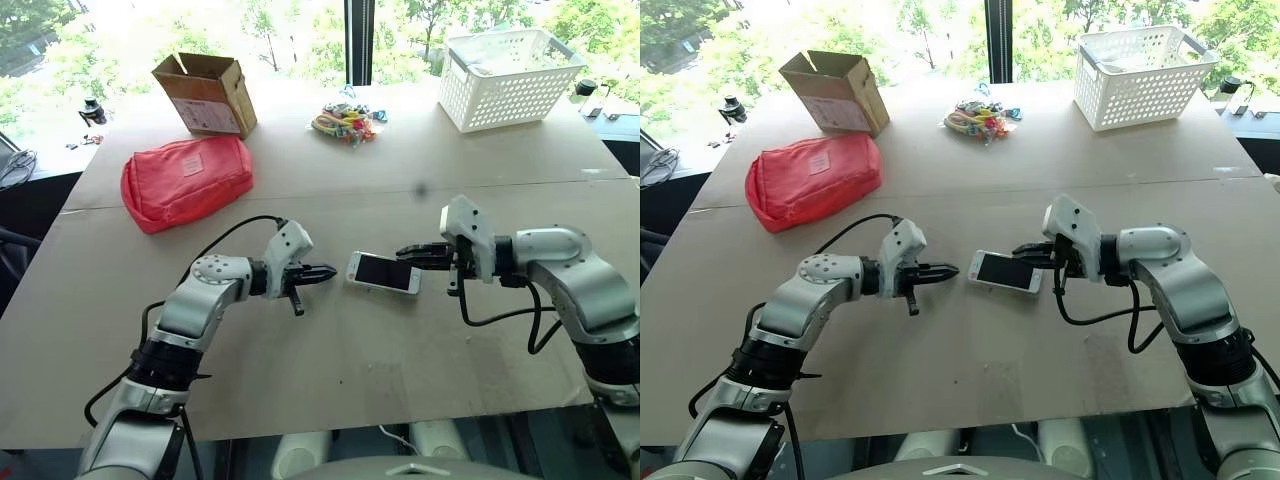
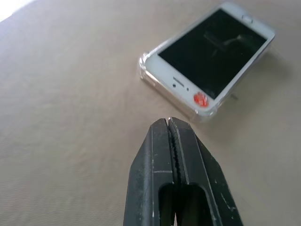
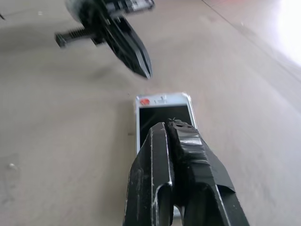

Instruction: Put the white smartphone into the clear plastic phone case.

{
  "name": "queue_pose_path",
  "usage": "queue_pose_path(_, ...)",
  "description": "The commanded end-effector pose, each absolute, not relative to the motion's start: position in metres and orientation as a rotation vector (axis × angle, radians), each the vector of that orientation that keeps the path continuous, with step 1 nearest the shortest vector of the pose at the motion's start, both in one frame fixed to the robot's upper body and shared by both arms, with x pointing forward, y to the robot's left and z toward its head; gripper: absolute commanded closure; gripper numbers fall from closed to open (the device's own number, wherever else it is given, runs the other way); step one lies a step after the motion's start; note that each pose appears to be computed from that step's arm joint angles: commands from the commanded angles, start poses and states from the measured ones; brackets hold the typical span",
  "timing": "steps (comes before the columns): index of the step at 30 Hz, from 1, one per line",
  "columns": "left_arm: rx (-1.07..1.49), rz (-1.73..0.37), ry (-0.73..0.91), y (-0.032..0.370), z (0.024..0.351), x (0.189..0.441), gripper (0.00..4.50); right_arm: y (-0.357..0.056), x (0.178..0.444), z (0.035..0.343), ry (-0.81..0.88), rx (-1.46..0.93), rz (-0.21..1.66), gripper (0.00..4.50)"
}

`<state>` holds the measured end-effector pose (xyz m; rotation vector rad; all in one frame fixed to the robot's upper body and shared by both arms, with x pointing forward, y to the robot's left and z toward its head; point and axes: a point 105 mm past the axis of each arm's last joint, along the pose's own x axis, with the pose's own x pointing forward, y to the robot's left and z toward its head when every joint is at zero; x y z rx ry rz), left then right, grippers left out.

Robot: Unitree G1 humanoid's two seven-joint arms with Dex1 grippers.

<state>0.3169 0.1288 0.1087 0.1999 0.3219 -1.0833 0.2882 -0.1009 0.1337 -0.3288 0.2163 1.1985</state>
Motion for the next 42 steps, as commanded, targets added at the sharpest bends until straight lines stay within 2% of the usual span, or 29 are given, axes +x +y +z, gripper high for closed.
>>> queue_pose_path(1,0.194,-1.14,0.238,0.117,0.13,0.315,4.5,-0.101,0.294,0.144,0.068,-0.281,1.16,4.46)
queue_pose_path(6,0.193,-1.232,0.197,0.089,0.134,0.316,4.5,-0.116,0.298,0.119,0.05,-0.17,1.151,4.46)
queue_pose_path(11,0.268,-1.244,0.262,0.078,0.112,0.319,4.5,-0.121,0.3,0.115,0.044,-0.147,1.152,4.46)
queue_pose_path(16,0.288,-1.227,0.295,0.072,0.099,0.326,4.5,-0.126,0.299,0.097,0.083,-0.126,1.139,4.46)
queue_pose_path(26,0.305,-1.195,0.356,0.08,0.08,0.325,4.5,-0.132,0.283,0.024,0.313,-0.202,1.193,4.46)
queue_pose_path(37,0.307,-1.186,0.366,0.081,0.077,0.322,4.5,-0.108,0.265,-0.008,0.41,-0.245,1.347,4.46)
queue_pose_path(42,0.304,-1.177,0.369,0.082,0.077,0.323,4.5,-0.114,0.253,-0.032,0.532,-0.37,1.418,4.46)
